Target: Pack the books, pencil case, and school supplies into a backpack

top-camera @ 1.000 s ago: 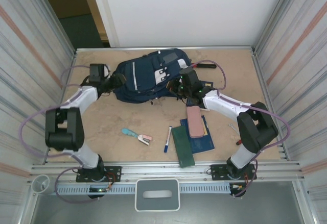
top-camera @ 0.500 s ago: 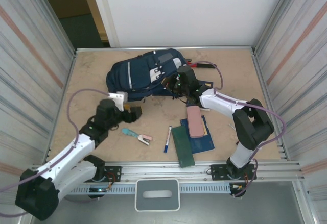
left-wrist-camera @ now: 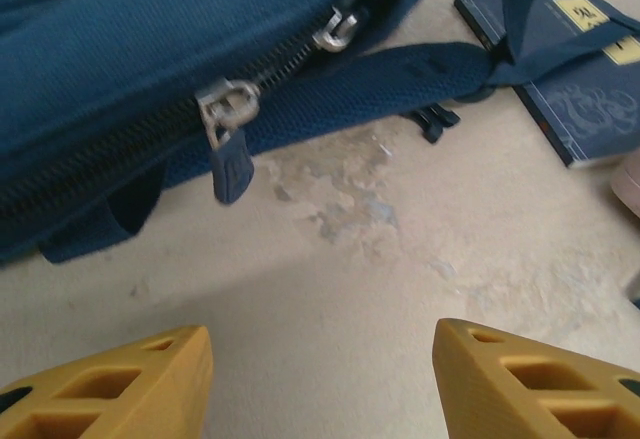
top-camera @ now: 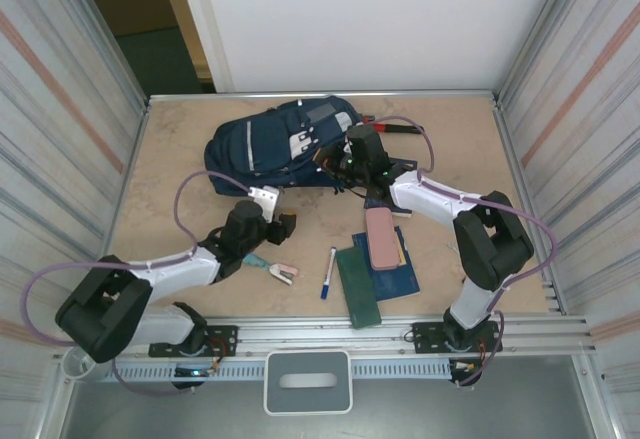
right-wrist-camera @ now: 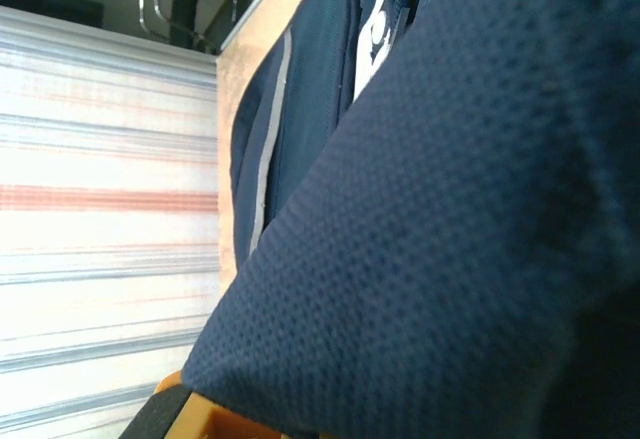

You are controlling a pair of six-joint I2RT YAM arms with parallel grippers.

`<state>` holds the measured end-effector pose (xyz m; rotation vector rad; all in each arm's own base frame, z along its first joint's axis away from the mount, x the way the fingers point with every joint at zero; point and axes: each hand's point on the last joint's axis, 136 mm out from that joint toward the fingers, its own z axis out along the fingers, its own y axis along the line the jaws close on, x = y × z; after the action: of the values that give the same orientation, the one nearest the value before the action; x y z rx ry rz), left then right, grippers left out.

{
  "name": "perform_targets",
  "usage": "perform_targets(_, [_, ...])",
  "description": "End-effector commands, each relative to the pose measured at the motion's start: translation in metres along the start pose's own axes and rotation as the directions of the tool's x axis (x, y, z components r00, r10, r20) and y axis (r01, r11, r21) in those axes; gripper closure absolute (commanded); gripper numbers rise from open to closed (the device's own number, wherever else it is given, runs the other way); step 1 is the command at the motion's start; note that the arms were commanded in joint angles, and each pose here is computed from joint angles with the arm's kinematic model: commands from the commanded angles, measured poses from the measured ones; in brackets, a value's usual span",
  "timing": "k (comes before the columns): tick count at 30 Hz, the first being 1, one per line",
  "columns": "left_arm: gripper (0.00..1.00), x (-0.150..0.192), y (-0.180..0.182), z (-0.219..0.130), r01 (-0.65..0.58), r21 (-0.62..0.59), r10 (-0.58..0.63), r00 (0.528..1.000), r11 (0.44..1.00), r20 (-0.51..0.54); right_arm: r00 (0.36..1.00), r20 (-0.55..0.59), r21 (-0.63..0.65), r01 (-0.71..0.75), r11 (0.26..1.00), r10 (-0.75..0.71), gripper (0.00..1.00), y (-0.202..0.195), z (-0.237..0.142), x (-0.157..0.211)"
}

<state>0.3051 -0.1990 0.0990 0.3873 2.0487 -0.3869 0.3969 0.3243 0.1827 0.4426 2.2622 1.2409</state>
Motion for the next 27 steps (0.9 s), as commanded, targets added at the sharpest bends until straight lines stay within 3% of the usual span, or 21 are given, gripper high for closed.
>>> perform_targets(1, [0.41, -0.030, 0.015, 0.005, 0.003, -0.057, 0.003, 0.995, 0.998, 0.104, 1.000, -0.015, -0.140, 0.013, 0.990, -0.015, 1.00, 0.042, -0.006, -0.004])
perform_targets(15, [0.51, -0.050, 0.016, 0.021, 0.055, 0.001, -0.055, 0.991, 0.998, 0.121, 1.000, -0.018, -0.129, 0.018, 0.992, -0.021, 1.00, 0.036, -0.006, -0.002])
perform_targets(27, [0.82, -0.063, 0.004, 0.018, 0.075, 0.074, -0.085, 0.985, 0.994, 0.150, 0.999, -0.002, -0.054, 0.035, 0.998, -0.035, 1.00, 0.010, -0.004, -0.005])
